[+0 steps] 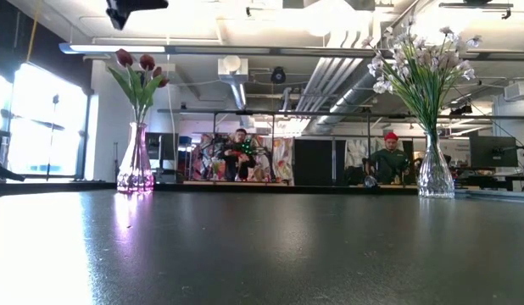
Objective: Sort flowers into vase by color
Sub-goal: Return to Home Position
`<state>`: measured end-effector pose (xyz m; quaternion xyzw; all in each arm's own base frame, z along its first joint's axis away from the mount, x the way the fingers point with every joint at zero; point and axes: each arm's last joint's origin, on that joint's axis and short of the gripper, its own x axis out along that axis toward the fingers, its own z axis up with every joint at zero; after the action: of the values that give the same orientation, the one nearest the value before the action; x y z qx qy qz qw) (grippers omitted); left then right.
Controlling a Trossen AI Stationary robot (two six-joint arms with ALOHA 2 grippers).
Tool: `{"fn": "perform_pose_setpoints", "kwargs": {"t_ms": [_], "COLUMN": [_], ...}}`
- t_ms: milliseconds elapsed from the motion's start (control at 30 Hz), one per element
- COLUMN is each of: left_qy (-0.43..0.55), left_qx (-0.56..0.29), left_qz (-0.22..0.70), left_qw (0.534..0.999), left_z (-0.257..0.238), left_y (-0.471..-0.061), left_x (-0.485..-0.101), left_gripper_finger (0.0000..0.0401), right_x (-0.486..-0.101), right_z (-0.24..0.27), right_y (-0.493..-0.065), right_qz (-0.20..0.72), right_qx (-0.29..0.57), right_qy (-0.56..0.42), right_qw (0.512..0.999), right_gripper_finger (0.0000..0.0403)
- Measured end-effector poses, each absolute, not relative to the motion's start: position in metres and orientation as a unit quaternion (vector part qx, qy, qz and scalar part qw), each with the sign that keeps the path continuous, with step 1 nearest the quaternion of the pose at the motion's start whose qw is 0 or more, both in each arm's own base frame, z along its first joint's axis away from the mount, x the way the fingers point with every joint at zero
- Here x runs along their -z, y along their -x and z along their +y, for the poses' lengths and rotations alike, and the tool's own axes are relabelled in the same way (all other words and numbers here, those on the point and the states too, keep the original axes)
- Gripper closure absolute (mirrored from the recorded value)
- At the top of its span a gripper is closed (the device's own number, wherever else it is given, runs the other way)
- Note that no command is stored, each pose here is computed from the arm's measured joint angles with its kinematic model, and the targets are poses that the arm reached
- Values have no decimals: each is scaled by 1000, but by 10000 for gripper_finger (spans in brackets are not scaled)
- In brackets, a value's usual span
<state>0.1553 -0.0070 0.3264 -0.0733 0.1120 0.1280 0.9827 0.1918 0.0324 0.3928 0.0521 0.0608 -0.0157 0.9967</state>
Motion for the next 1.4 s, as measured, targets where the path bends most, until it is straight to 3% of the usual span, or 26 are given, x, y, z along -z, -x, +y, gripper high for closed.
{"fn": "perform_pose_setpoints", "kwargs": {"t_ms": [267,467,633,733,833,1000,1267,1400], "left_qy": [65,61,48,19,0,23,28,37], "left_qx": [-133,-88,-83,-79,-82,-74,-27,-56], "left_qz": [103,67,75,34,-6,17,33,40], "left_qw": [984,992,993,996,997,997,999,997], "left_z": [-3,-4,-4,-4,-3,1,11,21], "left_y": [-154,-165,-168,-168,-164,-158,-158,-158], "left_x": [-308,-284,-275,-278,-276,-247,-229,-227], "left_gripper_finger": [342,372,391,399,400,401,401,401], "right_x": [-319,-279,-267,-261,-254,-244,-212,-205], "right_z": [19,10,12,12,10,8,-4,-7], "right_y": [-177,-162,-151,-143,-133,-118,-111,-111], "right_qz": [-29,0,-17,-36,-49,-78,-109,-126], "right_qx": [-3,100,65,55,46,-4,28,4], "right_qy": [-121,-222,-147,-107,-99,-98,-81,-84], "right_qw": [992,970,987,992,993,992,990,988], "right_gripper_finger": [403,403,403,403,403,403,403,403]}}
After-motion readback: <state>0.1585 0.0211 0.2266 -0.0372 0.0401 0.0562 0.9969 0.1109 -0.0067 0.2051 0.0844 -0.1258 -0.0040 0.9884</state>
